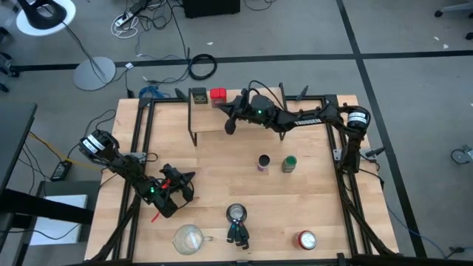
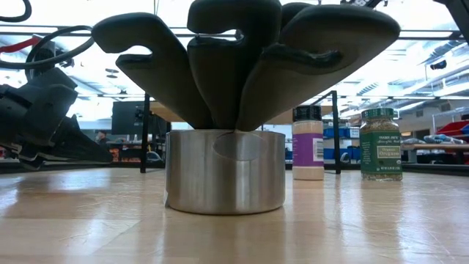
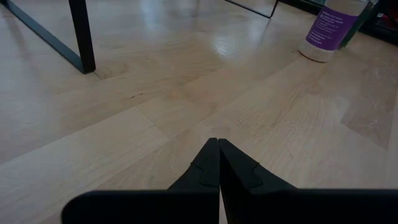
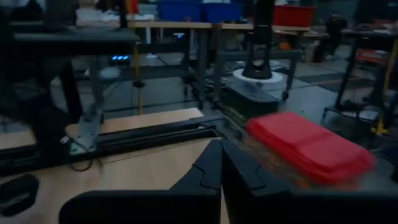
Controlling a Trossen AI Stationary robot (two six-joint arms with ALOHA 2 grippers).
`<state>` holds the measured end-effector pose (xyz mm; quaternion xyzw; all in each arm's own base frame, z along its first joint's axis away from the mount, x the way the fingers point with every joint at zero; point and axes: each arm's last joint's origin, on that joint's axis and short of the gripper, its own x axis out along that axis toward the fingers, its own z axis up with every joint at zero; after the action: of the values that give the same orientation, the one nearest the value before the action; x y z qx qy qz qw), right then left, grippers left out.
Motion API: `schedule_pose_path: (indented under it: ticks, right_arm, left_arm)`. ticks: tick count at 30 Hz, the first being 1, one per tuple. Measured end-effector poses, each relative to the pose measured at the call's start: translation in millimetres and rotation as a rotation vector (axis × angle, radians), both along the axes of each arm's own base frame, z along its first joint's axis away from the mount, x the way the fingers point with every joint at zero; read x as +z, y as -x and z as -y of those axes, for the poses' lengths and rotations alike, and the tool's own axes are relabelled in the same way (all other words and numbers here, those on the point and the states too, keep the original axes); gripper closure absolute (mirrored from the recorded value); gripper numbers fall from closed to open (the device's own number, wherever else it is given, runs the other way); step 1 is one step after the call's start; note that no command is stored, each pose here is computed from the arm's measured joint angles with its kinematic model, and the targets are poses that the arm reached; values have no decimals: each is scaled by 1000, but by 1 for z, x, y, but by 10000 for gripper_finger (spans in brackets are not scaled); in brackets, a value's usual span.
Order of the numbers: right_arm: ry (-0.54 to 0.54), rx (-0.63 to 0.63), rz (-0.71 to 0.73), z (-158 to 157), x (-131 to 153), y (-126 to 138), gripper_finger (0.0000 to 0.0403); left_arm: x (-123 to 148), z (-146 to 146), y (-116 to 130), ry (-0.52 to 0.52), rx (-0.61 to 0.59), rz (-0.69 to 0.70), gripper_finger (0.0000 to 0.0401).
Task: Shelf spices
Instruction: Put the red seasoning can on the shelf
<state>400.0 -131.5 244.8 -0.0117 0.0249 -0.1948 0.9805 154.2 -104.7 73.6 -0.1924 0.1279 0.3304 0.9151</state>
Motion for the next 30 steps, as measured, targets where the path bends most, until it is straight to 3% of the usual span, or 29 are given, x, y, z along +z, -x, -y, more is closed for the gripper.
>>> schedule_pose_path:
  ticks: [9,16,30]
  right_arm:
    - [20,-17,-63,11,19,-6,399]
    - [-16,-3,-152,11,11,-5,400]
    - [-41,-57,-156,32,9,3,398]
  left_arm:
    - [0,0,0,1,0,1,397]
    - [0,0,0,3,0,3,397]
    - [0,0,0,3,0,3,397]
